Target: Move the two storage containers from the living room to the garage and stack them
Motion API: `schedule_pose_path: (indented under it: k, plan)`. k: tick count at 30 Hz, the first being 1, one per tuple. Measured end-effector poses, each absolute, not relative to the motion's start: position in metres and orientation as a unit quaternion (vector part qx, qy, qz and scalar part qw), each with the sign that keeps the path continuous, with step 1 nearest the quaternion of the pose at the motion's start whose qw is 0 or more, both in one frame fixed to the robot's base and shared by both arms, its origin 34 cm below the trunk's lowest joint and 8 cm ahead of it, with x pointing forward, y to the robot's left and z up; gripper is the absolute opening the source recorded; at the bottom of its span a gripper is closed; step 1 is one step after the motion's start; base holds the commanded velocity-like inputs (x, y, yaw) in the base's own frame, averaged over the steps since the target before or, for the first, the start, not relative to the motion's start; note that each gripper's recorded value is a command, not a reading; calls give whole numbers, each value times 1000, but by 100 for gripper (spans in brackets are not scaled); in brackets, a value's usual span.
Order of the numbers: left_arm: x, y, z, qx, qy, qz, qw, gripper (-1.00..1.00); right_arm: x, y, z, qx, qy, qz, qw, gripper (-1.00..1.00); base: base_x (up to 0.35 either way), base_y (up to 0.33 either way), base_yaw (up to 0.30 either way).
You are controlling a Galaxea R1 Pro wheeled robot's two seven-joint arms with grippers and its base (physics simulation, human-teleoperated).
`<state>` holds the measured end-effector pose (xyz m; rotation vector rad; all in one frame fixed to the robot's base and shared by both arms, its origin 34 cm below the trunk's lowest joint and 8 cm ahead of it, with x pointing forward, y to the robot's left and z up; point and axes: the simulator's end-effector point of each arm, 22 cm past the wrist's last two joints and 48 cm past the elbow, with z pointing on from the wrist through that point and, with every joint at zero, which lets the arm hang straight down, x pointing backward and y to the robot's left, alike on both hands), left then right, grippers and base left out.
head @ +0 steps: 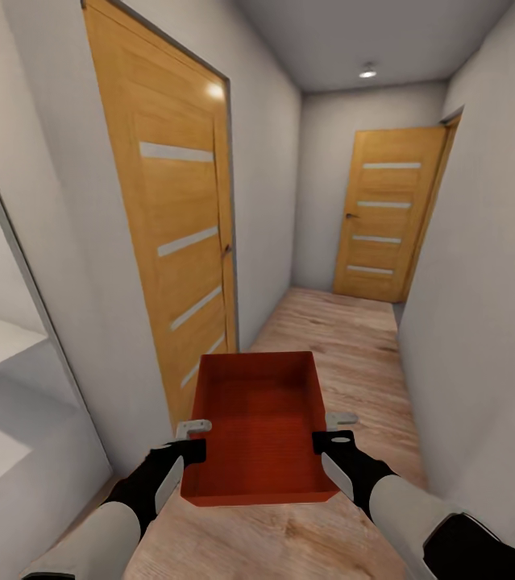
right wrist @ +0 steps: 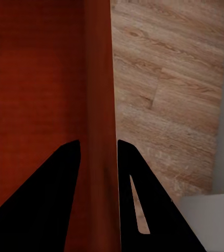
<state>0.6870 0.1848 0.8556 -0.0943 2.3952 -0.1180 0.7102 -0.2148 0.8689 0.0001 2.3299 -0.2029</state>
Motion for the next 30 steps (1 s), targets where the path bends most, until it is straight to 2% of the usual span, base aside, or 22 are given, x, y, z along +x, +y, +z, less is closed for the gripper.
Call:
schedule_pose_path:
  k: [12,30]
  plan:
    - [687,185,855,-37,930,-46,362,-100,710,-215,869,0,917,-80,391,-100,322,0,-18]
    - [687,185,855,-37,930,-46,362,-100,710,-215,869,0,917,-80,390,-100,322,0,-228]
